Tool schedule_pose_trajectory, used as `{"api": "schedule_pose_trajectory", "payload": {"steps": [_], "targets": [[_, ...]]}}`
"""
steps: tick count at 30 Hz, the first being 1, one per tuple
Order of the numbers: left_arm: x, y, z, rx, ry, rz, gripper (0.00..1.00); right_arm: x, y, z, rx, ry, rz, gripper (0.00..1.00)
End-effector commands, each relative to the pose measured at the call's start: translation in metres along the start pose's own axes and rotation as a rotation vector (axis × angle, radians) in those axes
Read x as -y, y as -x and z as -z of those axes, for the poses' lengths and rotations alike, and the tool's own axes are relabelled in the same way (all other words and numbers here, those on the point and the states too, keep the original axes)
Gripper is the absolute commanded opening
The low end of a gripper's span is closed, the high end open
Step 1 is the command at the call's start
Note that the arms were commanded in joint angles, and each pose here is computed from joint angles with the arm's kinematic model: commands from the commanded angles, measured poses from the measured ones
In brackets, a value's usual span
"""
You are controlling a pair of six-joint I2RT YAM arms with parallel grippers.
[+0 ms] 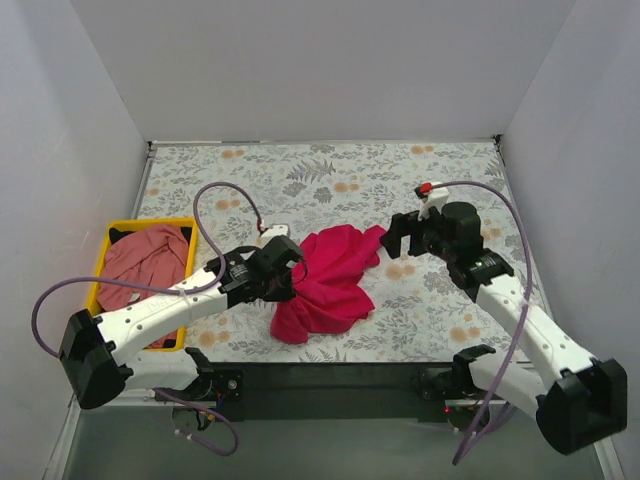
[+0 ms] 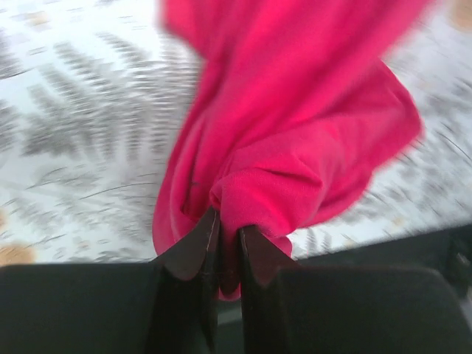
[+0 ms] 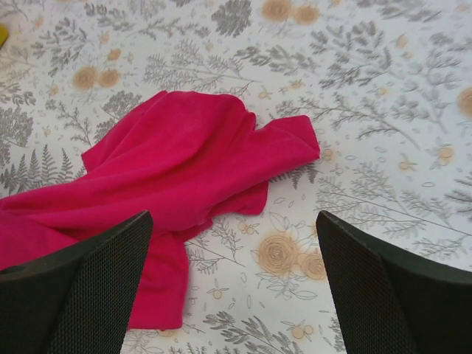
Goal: Fold and stack the t-shirts
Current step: Move the tshirt to the center of the board
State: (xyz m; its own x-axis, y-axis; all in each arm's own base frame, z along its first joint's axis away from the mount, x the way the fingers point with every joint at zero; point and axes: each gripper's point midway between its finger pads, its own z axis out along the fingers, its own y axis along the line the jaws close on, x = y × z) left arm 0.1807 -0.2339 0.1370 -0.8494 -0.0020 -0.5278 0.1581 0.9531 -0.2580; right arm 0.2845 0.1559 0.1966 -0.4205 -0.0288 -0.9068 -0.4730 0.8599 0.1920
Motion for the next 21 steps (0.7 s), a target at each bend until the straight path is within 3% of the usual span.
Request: {"api": "schedule_pose_trajectory", "payload": {"steps": [1,2,4,5,9,14,21], "targets": [[-0.075,-0.004,0.006,0.055,0.291,0.181,0.05,-0.023,0.006,-0.023,-0.081,0.116,-0.079,0.98],[-0.077,0.002,0.010,0.094,0.270,0.236,0.24,-0.021,-0.008,-0.038,-0.147,0.114,-0.094,0.98],[-0.088,0.003,0.008,0.114,0.267,0.302,0.40,-0.022,-0.010,-0.051,-0.195,0.112,-0.092,0.97],[-0.084,0.011,0.010,0.149,0.222,0.336,0.53,-0.017,-0.024,-0.063,-0.248,0.096,-0.101,0.96],[-0.071,0.013,0.005,0.134,0.135,0.365,0.72,-0.015,-0.034,-0.089,-0.310,0.094,-0.080,0.95],[-0.060,-0.013,-0.015,-0.014,0.115,0.345,0.76,-0.029,-0.050,-0.119,-0.387,0.170,-0.026,0.95],[-0.063,-0.022,-0.034,-0.080,0.169,0.277,0.77,-0.040,-0.076,-0.153,-0.462,0.203,0.061,0.97]]}}
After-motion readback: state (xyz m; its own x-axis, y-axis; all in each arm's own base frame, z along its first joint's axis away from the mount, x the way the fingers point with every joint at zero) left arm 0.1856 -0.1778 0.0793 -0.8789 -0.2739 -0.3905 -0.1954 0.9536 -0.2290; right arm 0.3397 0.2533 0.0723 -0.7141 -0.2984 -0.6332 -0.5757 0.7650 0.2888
